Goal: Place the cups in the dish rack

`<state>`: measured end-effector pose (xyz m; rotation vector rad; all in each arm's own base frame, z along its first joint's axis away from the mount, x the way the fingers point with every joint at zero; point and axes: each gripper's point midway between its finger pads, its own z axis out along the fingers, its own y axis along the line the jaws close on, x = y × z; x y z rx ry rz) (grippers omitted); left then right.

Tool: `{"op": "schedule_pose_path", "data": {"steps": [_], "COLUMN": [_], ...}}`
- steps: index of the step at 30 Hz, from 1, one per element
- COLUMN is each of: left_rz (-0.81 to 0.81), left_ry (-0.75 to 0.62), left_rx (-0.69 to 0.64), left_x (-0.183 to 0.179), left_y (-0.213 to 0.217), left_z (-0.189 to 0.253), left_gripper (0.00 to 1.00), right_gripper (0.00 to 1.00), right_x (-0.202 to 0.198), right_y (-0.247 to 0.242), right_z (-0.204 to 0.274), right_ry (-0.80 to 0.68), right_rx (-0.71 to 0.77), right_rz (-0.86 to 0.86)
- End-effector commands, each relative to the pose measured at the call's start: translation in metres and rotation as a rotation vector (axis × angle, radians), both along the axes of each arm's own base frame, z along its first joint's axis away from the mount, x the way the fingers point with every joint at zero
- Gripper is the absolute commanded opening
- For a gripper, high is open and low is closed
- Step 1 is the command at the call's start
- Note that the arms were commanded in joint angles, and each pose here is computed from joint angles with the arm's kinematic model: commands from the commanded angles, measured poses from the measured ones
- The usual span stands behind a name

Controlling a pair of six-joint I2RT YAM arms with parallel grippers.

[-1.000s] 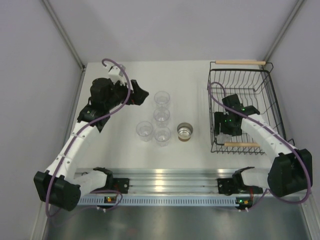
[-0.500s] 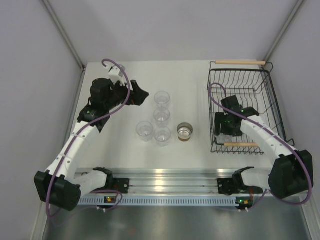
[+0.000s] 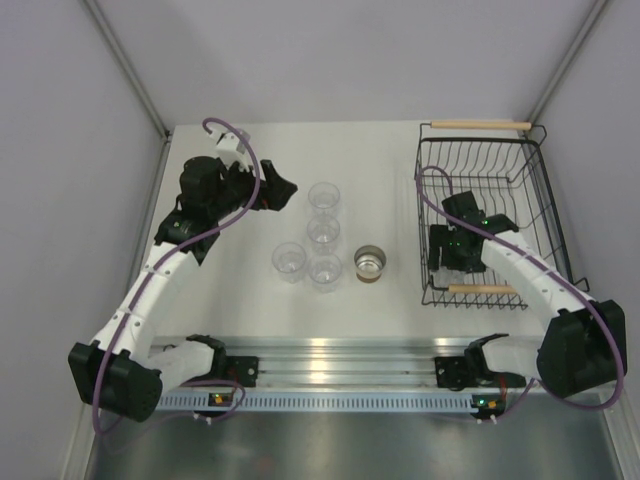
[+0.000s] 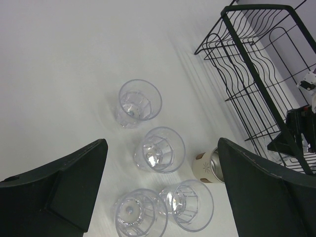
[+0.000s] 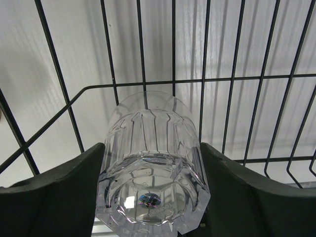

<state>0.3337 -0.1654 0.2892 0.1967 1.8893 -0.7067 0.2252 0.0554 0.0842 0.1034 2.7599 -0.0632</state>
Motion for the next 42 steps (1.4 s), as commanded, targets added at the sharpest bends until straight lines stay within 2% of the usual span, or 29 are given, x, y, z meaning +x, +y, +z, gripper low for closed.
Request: {"op": "schedule_pose_path", "data": {"steps": [1,2,3,17,29,35,42], "left_rz": [-0.009,-0.009,-0.008,-0.007,0.007,0.029,0.047], "left_ry": [-0.058,-0.058,-0.060,-0.061,-0.061,-0.051,0.063], "left_rx": [-0.025,-0.025,-0.025,-0.023,-0.005,0.017,0.023], "left_x": [0.003,0.003,0.003,0.003,0.005,0.006,0.008], "left_y": [-0.001,-0.001,-0.001,0.000,0.005,0.009,0.009], "left_z": [0.014,0.015,0.015,0.014,0.009,0.002,-0.029], "left_gripper": [0.99,0.99,0.99,0.99,0.99,0.99,0.98], "right_gripper": [0.80,0.98,0.99,0.99,0.99,0.99,0.99], "right_x": [-0.002,-0.002,-0.002,-0.001,0.013,0.022,0.024], "right_y": [0.006,0.007,0.007,0.005,-0.002,-0.007,-0.006], "right_z": [0.002,0.002,0.003,0.018,0.081,0.127,0.164], "right_ry": [-0.018,-0.021,-0.023,-0.066,-0.202,-0.319,-0.472], "right_rx": [0.014,0.015,0.015,0.010,-0.007,-0.009,0.034], "right_rz": [0.025,0.028,0.027,0.021,0.002,-0.005,0.009]}}
